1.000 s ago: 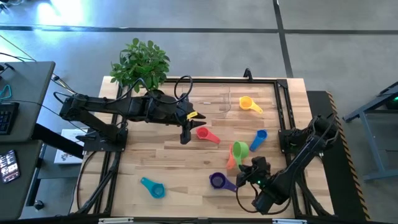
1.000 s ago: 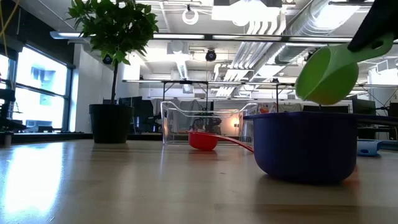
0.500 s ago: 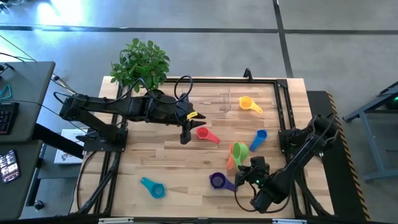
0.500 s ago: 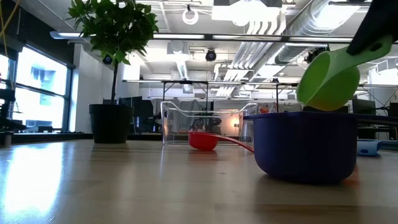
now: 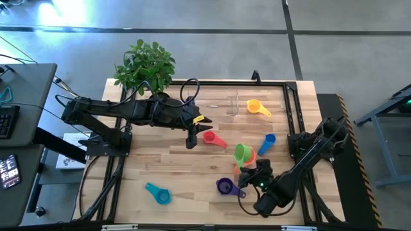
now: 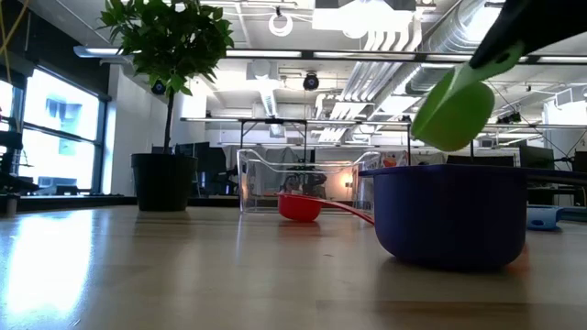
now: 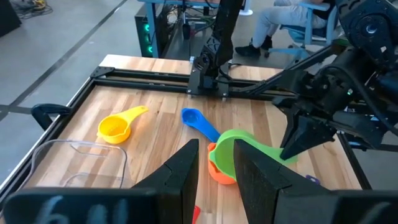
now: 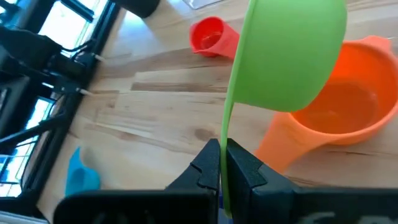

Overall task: Nest measuring cups in basket
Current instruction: Stack the green measuring cup on top of the orange measuring cup

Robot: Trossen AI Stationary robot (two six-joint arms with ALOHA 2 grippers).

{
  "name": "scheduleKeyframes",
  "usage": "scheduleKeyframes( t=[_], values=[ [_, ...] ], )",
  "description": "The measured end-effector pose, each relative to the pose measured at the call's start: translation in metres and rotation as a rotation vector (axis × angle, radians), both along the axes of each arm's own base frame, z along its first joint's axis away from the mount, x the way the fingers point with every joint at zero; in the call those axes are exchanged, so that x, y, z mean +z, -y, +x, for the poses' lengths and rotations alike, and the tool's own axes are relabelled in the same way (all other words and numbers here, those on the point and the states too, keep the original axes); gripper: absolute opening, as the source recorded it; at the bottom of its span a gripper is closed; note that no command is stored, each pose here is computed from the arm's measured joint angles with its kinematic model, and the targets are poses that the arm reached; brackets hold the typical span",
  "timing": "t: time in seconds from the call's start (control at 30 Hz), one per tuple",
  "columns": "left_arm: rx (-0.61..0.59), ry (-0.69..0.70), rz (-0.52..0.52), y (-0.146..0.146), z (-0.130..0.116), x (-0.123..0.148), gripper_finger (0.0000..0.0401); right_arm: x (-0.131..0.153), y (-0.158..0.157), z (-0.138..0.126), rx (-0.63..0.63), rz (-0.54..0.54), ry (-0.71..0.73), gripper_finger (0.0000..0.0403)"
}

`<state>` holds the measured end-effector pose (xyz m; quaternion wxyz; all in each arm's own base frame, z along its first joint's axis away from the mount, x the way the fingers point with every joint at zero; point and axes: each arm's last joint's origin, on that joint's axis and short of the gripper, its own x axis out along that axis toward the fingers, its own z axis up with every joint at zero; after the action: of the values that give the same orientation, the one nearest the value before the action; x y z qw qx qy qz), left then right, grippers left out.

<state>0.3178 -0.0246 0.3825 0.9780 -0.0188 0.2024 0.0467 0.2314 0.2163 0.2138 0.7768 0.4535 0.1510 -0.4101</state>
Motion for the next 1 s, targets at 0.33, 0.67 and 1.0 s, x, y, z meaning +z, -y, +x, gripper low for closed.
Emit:
scheduleKeyframes(
  t=[0.33, 0.67, 1.0],
  values=[
    [-0.001, -0.002, 0.000, 0.000, 0.000, 0.000, 0.0090, -0.019, 0.007, -0.003, -0.007, -0.011, -0.003, 0.0000],
    [-0.001, -0.001, 0.000, 0.000, 0.000, 0.000, 0.0090, -0.020, 0.007, -0.005, -0.001, 0.011, -0.059, 0.0000],
    [-0.001, -0.001, 0.000, 0.000, 0.000, 0.000, 0.0090, -0.021, 0.006, -0.003, -0.003, 0.039, -0.058, 0.0000]
  ],
)
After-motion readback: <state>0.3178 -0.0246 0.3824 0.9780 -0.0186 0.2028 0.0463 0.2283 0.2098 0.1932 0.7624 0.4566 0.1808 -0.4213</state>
